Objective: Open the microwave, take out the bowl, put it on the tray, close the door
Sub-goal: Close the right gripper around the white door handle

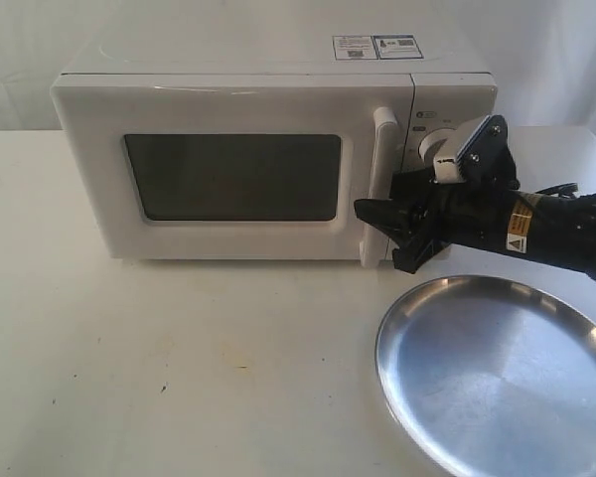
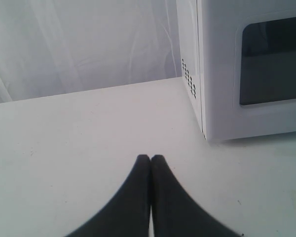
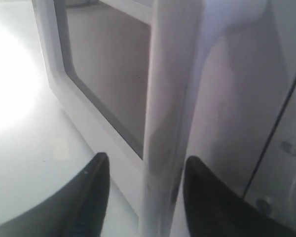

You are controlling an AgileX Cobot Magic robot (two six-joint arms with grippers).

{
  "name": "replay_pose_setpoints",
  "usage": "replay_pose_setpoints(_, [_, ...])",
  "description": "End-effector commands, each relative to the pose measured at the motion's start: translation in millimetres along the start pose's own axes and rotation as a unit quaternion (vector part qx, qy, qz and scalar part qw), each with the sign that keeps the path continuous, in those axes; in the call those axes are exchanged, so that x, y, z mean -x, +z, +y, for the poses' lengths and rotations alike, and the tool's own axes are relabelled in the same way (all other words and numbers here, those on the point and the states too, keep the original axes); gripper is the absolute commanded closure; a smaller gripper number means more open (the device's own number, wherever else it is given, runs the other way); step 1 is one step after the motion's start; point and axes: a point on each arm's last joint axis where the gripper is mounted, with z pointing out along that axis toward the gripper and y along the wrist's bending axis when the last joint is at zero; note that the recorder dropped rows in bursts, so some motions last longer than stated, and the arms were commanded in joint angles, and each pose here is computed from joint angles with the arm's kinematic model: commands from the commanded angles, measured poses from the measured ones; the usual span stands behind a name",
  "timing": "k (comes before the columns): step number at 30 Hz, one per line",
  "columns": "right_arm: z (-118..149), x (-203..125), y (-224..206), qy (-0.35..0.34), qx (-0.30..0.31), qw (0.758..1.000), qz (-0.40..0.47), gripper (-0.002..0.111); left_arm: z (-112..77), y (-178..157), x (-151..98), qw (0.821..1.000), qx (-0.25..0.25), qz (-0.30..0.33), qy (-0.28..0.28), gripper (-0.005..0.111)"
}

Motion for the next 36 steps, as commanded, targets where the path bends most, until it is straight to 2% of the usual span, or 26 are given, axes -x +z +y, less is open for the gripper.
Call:
replay_pose_setpoints(1, [2, 4, 1, -0.014, 0.022, 0.999, -0.021, 0.101, -0.2, 0, 1, 1.000, -0.002, -0.004, -0.004, 0.107])
replay_pose_setpoints(2, [2, 4, 1, -0.017, 0.023, 0.999, -0.020, 0.108, -0.2, 0, 1, 1.000, -0.002, -0.004, -0.004, 0.107])
replay_pose_setpoints(8, [6, 4, 1, -0.040, 0.040, 0.998, -0.021, 0.108, -0.2, 0, 1, 1.000, -0.002, -0.004, -0.004, 0.107])
replay_pose_setpoints(11, [18, 10, -1, -0.061, 0.107, 0.990, -0.063, 0.108, -0.2, 0, 1, 1.000, -0.002, -0.004, -0.004, 0.107])
replay_pose_setpoints(16, [28, 4, -4, -0.093, 0.161, 0.982, -0.037, 0.108, -0.2, 0, 1, 1.000, -0.002, -0.004, -0.004, 0.107])
replay_pose_setpoints(36, [49, 20, -9, -0.139, 0.220, 0.965, -0.025, 0.108, -0.2, 0, 1, 1.000, -0.002, -0.004, -0.004, 0.107])
